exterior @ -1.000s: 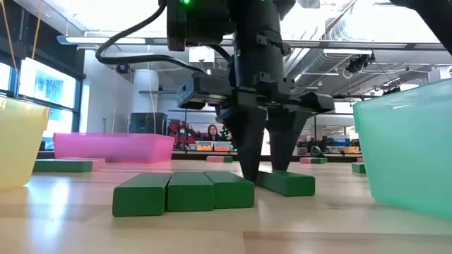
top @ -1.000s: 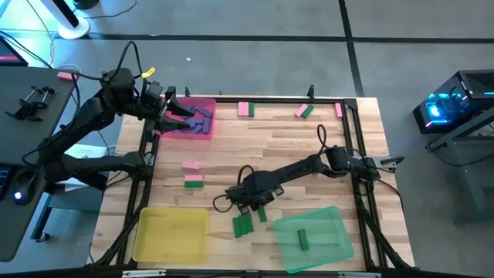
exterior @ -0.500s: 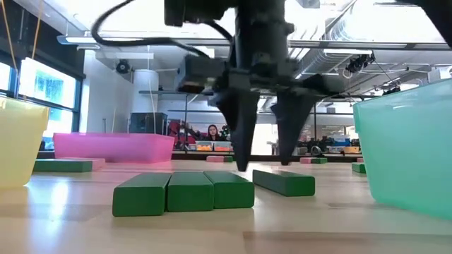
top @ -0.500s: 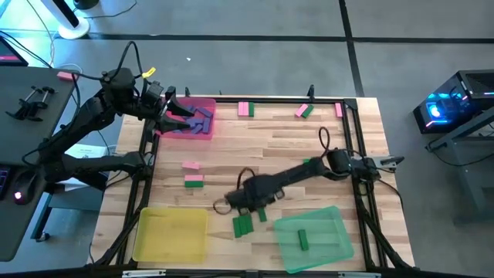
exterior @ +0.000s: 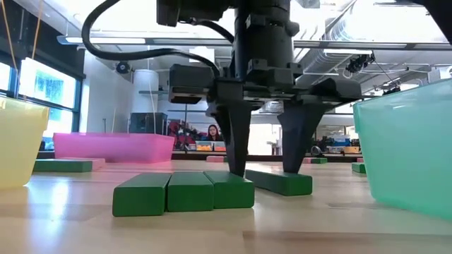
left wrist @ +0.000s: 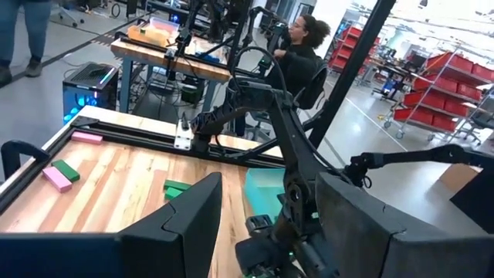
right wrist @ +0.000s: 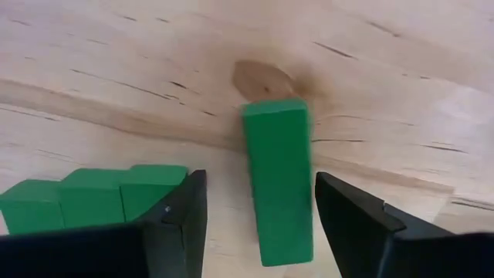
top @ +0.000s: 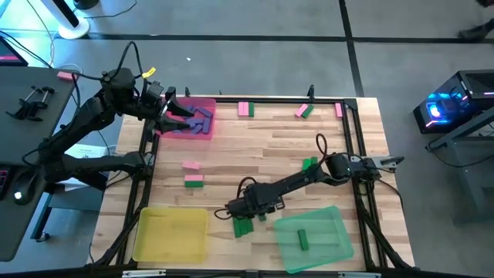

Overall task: Sort blocks
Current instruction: Put the green block into the light green bin

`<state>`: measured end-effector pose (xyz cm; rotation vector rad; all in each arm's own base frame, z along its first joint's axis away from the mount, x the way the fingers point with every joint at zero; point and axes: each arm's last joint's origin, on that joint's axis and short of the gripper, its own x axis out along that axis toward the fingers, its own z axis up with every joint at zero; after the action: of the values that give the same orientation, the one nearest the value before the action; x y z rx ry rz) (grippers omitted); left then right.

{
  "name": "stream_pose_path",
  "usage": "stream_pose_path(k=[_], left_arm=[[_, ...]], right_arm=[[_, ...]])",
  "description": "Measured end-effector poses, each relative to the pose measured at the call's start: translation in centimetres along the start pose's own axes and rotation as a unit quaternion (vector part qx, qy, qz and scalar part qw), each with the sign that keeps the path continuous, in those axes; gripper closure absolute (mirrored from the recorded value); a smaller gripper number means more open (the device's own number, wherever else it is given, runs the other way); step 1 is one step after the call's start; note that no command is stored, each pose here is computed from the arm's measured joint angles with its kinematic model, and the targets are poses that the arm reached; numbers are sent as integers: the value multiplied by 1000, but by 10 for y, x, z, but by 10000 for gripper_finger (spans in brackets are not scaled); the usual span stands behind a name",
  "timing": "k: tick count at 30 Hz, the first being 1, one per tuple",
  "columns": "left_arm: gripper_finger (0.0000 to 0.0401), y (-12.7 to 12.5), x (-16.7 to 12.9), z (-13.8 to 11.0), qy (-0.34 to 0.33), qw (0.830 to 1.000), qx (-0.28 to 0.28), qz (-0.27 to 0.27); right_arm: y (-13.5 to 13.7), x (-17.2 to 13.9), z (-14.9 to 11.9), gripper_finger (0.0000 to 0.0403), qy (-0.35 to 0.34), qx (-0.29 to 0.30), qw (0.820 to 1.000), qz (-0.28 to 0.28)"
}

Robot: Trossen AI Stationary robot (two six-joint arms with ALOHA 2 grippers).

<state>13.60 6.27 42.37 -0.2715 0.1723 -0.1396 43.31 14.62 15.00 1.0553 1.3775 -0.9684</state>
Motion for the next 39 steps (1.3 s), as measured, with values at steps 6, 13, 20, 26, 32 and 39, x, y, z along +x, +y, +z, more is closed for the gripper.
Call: stream_pose_path(k=[6,13,20,26,32,39], left_arm=[[207,0,0,0,1,1000,-11,0],[207,0,0,1,-4,1000,-5,-1],[207,0,1,5,-19,1000,25,-3],[207,5,7,7,-22,1000,19,-3],[207,14,17,5,-7,1000,-19,-1],[207,22,27,4,2,999,-54,-1]], right_arm=[[4,16,2,247,13,2,1000,-8],[1,5,0,384,-14,-25,1000,-5],[-23,-78,2,395,-98,-55,994,4],[-53,-143,-32,397,-160,-95,980,76],[-83,-143,-107,399,-37,-118,992,31],[-119,-136,-182,401,40,-69,997,-12]])
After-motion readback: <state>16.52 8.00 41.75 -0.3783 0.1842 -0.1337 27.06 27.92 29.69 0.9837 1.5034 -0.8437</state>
